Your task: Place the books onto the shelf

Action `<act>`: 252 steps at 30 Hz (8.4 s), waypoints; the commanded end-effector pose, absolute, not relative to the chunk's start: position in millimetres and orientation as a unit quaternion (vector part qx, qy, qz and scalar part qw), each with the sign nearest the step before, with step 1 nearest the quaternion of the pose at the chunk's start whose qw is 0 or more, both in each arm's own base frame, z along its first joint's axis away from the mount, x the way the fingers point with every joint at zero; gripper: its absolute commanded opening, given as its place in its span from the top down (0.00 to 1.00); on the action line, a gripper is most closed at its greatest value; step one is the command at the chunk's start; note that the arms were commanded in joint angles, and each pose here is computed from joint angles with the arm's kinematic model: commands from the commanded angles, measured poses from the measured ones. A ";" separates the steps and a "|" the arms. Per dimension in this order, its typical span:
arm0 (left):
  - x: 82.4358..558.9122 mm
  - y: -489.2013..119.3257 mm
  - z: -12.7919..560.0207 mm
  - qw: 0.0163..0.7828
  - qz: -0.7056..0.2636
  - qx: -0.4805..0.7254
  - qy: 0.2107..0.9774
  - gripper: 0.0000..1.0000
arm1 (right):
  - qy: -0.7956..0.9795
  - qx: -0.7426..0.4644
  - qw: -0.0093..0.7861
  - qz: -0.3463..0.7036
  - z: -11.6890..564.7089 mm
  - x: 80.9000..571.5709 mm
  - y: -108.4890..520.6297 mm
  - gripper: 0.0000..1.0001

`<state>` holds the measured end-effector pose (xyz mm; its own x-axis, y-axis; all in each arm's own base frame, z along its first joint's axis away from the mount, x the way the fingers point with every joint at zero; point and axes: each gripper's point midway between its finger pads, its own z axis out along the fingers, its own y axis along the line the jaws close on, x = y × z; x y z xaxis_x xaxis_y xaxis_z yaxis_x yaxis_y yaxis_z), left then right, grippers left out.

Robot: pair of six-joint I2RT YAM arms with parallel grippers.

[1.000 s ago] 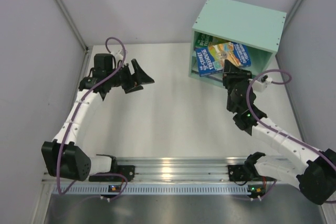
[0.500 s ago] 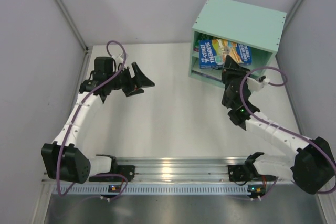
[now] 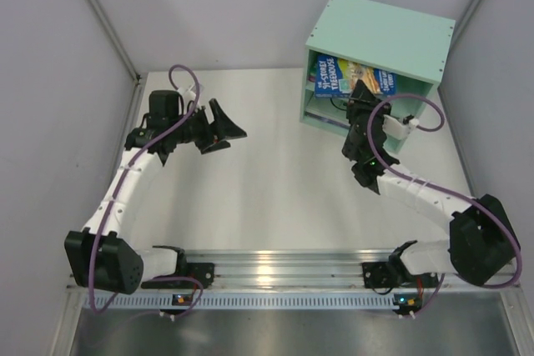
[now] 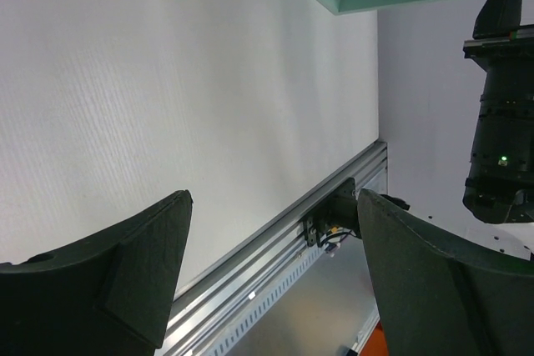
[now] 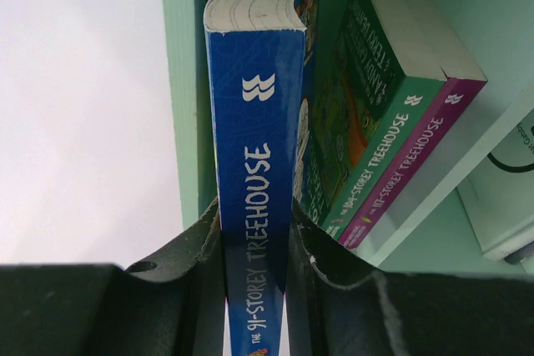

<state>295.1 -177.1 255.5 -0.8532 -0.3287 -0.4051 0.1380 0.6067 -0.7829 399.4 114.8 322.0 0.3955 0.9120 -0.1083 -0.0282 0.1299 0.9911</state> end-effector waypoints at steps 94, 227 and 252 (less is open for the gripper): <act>255.2 -187.3 272.4 0.320 -0.447 -0.019 0.835 0.17 | 0.536 0.564 0.575 0.256 299.6 459.7 130.7 1.00; 277.5 -186.2 229.1 0.309 -0.400 -0.038 0.862 0.18 | 0.786 0.121 0.605 -0.033 291.1 437.5 81.1 0.72; 281.0 -188.6 224.8 0.308 -0.396 -0.039 0.864 0.19 | 0.777 0.091 0.623 0.000 283.0 459.4 117.6 0.73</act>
